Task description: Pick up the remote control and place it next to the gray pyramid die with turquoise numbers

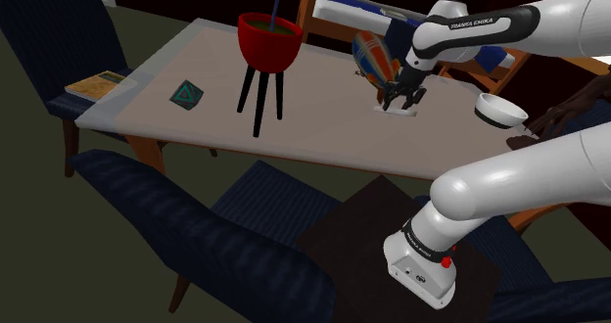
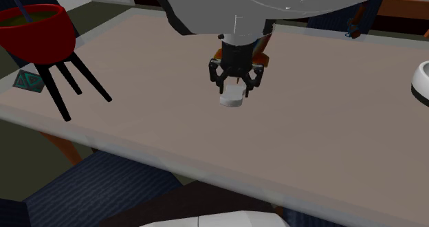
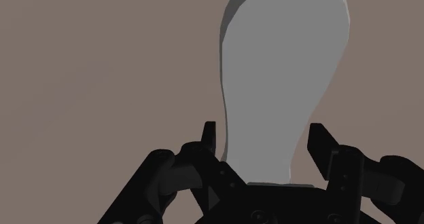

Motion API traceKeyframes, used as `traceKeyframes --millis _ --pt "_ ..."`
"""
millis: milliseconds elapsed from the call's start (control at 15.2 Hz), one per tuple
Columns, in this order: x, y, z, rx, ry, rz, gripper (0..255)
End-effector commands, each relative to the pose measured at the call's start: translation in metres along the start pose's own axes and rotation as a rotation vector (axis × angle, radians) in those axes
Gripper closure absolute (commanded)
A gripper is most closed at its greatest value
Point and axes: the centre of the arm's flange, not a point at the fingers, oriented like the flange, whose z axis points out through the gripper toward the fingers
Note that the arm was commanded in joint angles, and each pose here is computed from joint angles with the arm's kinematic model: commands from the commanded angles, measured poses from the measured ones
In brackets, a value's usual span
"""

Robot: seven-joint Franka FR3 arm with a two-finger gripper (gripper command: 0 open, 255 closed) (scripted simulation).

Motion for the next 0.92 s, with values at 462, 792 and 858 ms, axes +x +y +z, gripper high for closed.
traceKeyframes --millis 462,792,858 --pt "0.0 0.001 -0.048 0.0 0.001 0.0 255" --pt "0.0 0.002 -0.075 0.0 0.001 0.0 255" --pt "0.0 0.002 -0.08 0.0 0.001 0.0 255"
